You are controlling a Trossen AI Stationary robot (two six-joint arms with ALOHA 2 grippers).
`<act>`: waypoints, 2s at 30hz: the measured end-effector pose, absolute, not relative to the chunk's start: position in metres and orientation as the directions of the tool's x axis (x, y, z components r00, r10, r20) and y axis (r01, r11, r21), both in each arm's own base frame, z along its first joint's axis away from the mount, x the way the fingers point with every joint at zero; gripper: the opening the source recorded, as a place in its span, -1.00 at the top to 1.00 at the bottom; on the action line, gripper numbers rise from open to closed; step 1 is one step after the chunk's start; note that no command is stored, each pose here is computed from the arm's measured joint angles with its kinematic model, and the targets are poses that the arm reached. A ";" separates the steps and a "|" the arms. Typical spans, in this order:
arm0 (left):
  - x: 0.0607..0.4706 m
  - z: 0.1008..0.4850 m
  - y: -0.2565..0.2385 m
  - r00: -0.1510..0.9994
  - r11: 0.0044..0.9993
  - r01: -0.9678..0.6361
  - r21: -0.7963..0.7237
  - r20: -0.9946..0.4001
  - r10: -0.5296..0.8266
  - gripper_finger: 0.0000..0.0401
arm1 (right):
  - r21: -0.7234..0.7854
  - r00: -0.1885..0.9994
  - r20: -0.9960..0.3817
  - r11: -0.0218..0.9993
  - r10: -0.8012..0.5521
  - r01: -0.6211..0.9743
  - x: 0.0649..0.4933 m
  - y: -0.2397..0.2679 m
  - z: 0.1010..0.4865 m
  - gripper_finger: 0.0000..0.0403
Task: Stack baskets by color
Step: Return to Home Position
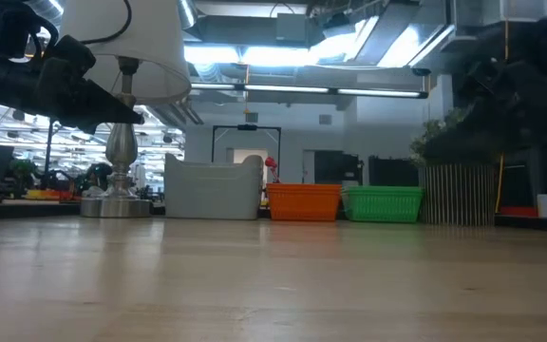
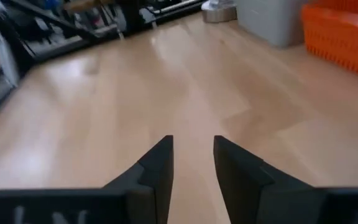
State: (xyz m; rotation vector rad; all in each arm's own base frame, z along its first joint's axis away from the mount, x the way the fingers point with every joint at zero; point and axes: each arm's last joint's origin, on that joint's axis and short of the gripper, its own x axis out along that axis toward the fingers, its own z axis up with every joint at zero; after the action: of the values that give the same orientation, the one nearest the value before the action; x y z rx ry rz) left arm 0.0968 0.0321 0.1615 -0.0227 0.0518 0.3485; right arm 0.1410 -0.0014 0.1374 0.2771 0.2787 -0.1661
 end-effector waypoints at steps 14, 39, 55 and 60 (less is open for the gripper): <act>0.097 0.162 0.032 0.939 0.940 -0.342 -0.013 -0.054 0.340 1.00 | 0.431 0.993 0.097 0.902 -0.070 0.021 0.124 0.000 0.177 0.43; 0.097 0.162 0.032 0.938 0.939 -0.342 -0.013 -0.054 0.341 1.00 | 0.319 0.943 0.328 0.932 0.062 -0.172 0.092 0.003 0.197 0.43; 0.097 0.162 0.032 0.939 0.940 -0.342 -0.013 -0.054 0.341 1.00 | 0.320 0.946 0.319 0.932 0.061 -0.168 0.092 0.003 0.196 0.43; 0.097 0.162 0.032 0.939 0.940 -0.342 -0.013 -0.054 0.341 1.00 | 0.322 0.949 0.308 0.932 0.061 -0.165 0.093 0.003 0.195 0.43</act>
State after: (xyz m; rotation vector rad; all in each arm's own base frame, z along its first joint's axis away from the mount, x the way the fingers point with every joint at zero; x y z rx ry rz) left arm 0.0968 0.0321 0.1616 -0.0226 0.0511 0.3487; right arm 0.0925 0.0033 0.1951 0.3524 -0.2994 0.1171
